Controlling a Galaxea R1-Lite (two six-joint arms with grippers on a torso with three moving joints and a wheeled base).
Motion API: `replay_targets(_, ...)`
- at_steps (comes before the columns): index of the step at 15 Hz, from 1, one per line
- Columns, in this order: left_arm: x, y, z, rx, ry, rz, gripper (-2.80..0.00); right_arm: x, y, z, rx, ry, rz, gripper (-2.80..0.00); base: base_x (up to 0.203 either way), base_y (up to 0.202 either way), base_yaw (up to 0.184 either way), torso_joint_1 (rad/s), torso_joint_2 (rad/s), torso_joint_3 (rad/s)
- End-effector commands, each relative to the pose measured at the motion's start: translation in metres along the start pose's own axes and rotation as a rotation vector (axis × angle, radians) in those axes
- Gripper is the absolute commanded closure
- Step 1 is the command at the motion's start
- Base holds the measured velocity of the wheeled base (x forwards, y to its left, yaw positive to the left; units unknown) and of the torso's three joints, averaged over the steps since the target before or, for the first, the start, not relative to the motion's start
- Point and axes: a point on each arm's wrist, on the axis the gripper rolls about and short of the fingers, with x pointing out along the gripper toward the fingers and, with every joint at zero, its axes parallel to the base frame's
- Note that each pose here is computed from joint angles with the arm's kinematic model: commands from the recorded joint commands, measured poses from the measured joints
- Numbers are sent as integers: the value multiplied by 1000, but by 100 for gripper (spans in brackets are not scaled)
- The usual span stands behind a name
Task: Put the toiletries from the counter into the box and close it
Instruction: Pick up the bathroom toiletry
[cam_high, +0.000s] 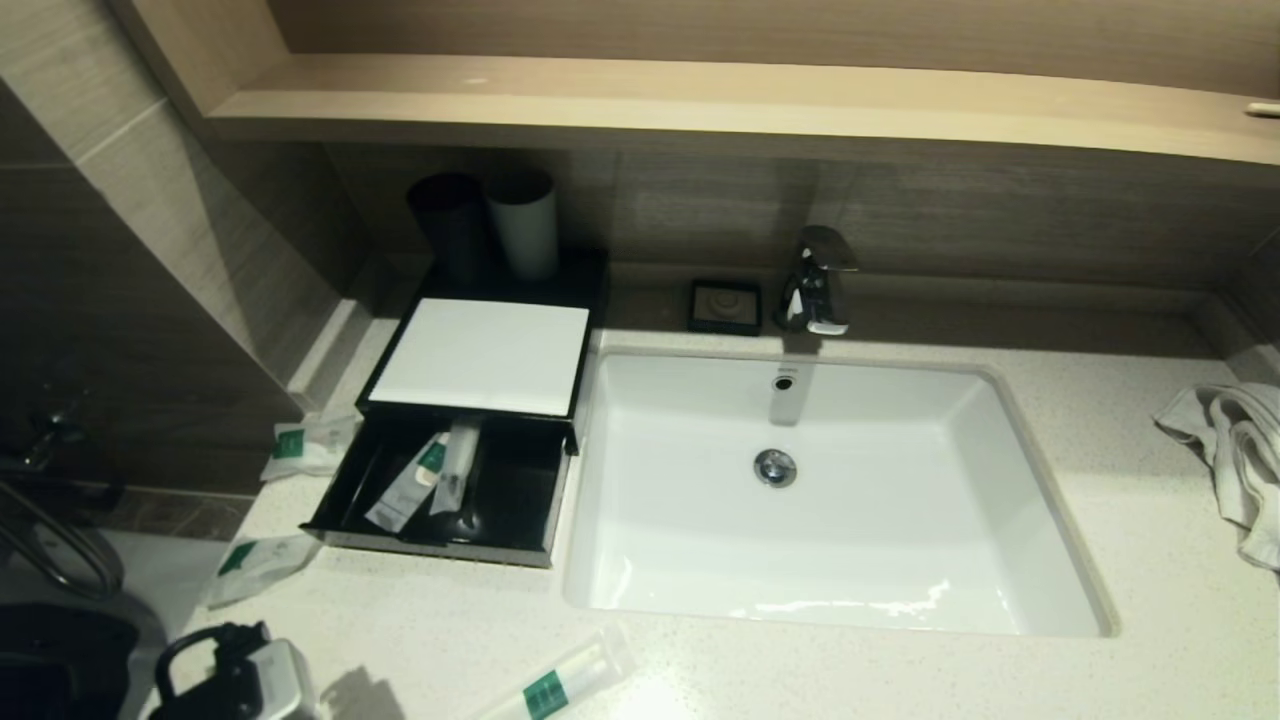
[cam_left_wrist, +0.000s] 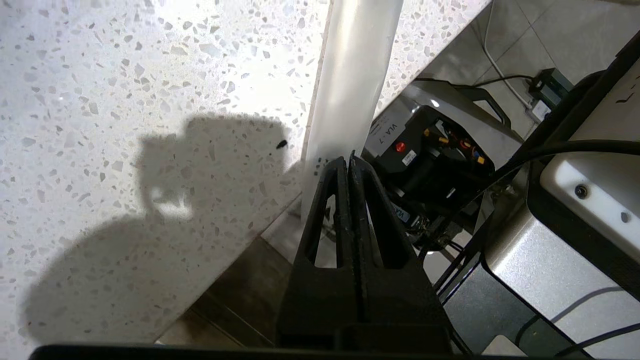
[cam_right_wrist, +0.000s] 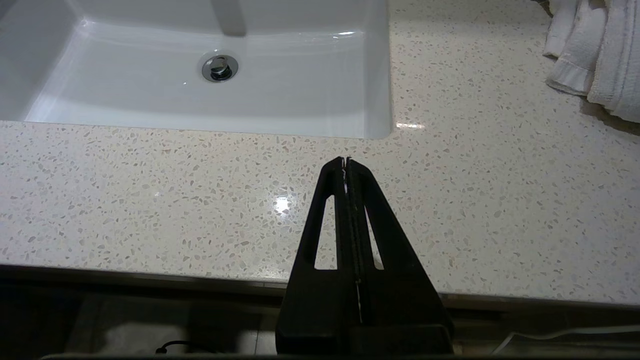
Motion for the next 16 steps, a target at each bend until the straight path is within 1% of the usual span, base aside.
replay_targets(1, 6, 2, 1, 3, 12, -12, 0, 0, 0, 0, -1, 0, 0, 0, 0, 0, 0, 0, 0, 0)
replay_targets(8, 8, 3, 0, 21, 27, -19, 0, 0, 0, 0, -1, 0, 0, 0, 0, 0, 0, 0, 0, 0)
replay_targets(10, 9, 2, 0, 49, 35, -25, 0, 0, 0, 0, -1, 0, 0, 0, 0, 0, 0, 0, 0, 0)
replay_targets(13, 10, 2, -2, 53, 39, -27, 0, 0, 0, 0, -1, 0, 0, 0, 0, 0, 0, 0, 0, 0)
replay_targets(16, 10, 0, -6, 77, 49, -36, 0, 0, 0, 0, -1, 1, 0, 0, 0, 0, 0, 0, 0, 0)
